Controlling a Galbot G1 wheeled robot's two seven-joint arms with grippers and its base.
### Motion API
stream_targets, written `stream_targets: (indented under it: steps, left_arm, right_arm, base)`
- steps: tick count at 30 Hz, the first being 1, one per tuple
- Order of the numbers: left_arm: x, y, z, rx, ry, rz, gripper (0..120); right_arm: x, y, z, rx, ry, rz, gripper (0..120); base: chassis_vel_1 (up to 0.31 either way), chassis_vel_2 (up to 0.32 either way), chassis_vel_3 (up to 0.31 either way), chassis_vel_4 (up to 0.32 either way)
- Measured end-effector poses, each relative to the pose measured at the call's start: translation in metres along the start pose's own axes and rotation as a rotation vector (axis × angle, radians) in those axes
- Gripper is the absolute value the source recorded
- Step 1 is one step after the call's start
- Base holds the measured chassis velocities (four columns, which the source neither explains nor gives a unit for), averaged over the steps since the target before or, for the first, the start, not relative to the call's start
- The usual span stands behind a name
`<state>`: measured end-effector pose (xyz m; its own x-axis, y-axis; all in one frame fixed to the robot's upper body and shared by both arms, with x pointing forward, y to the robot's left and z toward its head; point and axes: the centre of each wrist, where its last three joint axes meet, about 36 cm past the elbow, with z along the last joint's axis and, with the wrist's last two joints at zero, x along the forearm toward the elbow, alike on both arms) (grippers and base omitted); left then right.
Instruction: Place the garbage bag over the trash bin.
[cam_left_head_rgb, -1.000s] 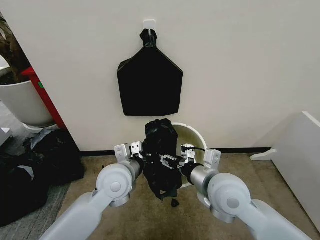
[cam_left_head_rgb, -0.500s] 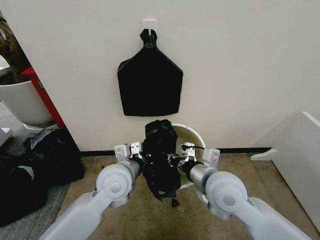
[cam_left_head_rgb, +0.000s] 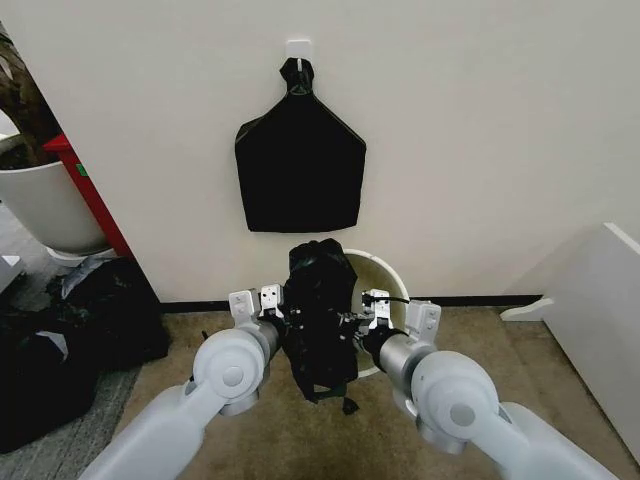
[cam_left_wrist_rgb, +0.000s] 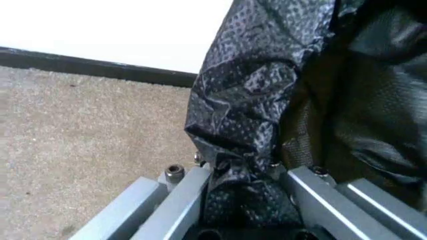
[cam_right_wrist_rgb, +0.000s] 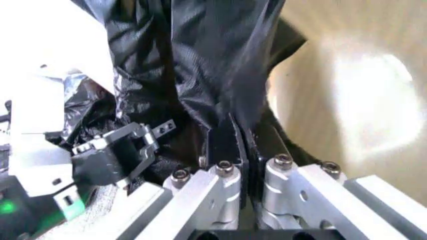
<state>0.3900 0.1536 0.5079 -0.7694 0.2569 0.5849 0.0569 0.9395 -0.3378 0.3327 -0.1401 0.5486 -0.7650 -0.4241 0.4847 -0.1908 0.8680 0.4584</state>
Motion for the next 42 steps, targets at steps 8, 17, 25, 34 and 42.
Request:
stream_targets:
  steps: [8, 17, 25, 34, 42]
  left_arm:
    - [-0.003, 0.006, 0.002, 0.001, 0.002, -0.025, 0]
    - [-0.001, 0.003, 0.001, -0.001, -0.001, -0.002, 0]
    - [-0.001, 0.006, 0.003, -0.001, -0.001, -0.006, 0]
    - [-0.001, 0.008, 0.003, -0.002, -0.002, -0.002, 0]
    - [-0.001, 0.005, 0.002, -0.001, -0.006, 0.017, 0]
  right_arm:
    - [0.019, -0.011, -0.006, -0.019, -0.025, 0.007, 0]
    - [0.018, -0.012, -0.008, -0.025, -0.029, -0.042, 8]
    - [0.031, -0.014, -0.016, -0.042, -0.048, -0.051, 34]
    - [0.034, -0.01, -0.024, -0.117, -0.029, -0.115, 64]
    - [0.004, 0.0, -0.007, -0.146, 0.03, -0.075, 96]
  base:
    - [0.0, 0.0, 0.0, 0.0]
    - [0.0, 0.0, 0.0, 0.0]
    - [0.0, 0.0, 0.0, 0.0]
    - [0.0, 0.0, 0.0, 0.0]
    - [0.0, 0.0, 0.0, 0.0]
